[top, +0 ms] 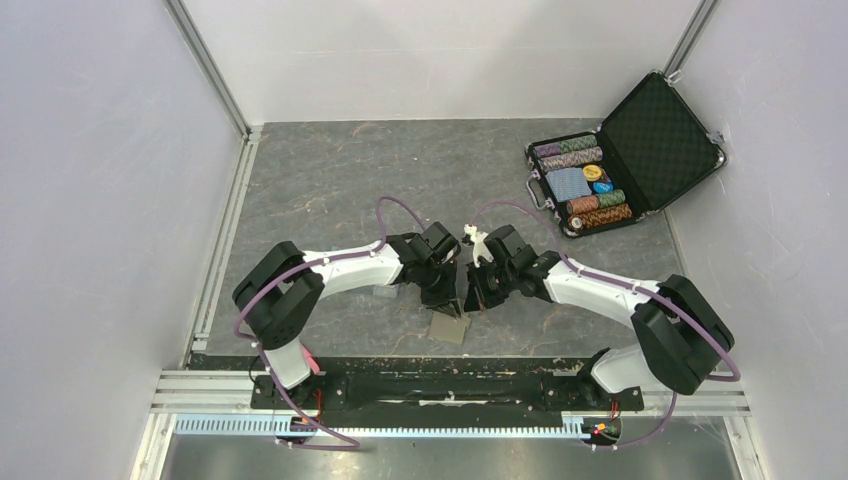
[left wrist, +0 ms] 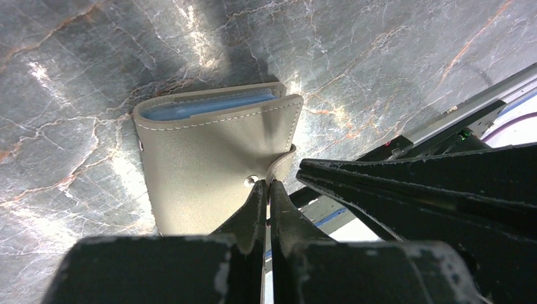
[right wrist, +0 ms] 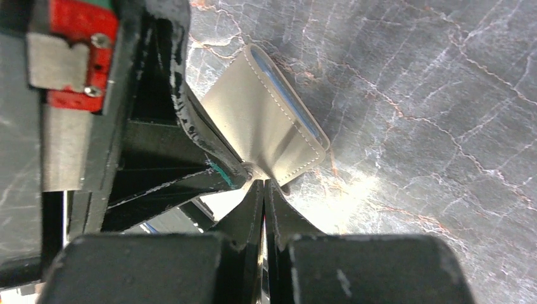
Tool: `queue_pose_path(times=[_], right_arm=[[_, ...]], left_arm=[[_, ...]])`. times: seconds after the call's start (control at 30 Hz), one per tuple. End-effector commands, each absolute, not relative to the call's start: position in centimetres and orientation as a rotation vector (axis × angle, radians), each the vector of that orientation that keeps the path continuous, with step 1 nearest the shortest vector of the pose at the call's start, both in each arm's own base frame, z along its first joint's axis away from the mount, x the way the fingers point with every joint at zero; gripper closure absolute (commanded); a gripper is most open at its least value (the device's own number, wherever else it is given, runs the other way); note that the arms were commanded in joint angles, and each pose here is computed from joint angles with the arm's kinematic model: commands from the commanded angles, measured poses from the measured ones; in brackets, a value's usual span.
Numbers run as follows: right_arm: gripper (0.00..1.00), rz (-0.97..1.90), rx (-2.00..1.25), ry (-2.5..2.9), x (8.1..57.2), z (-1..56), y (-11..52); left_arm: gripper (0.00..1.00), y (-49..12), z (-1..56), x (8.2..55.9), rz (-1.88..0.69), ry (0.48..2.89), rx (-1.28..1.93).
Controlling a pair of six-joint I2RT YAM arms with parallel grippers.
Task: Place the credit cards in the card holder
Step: Close the card holder at the center of the board.
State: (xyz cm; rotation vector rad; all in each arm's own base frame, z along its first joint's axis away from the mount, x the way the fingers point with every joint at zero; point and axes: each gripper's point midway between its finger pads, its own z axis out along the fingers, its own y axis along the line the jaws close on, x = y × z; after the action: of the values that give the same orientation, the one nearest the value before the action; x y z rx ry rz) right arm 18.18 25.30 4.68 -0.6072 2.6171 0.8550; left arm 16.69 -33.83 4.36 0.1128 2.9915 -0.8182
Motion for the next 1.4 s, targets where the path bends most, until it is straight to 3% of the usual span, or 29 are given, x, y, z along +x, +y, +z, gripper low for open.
queue_pose_path(times=[0.0, 0.77, 1.37], right_arm=[[1.0, 0.939, -0.61, 2.546, 18.9, 6.2, 26.7], [1.0, 1.046, -0.619, 2.626, 16.3, 3.0, 26.9], [1.0, 1.122, -0.638, 2.602, 16.0, 3.0, 28.1]], left_arm=[[0.98, -33.8, 4.7, 17.1, -0.79, 2.963, 0.157], [0.97, -31.7, 3.0, 16.8, -0.559, 3.022, 0.226], [0.93, -31.4, 2.8, 16.7, -0.535, 3.025, 0.234]])
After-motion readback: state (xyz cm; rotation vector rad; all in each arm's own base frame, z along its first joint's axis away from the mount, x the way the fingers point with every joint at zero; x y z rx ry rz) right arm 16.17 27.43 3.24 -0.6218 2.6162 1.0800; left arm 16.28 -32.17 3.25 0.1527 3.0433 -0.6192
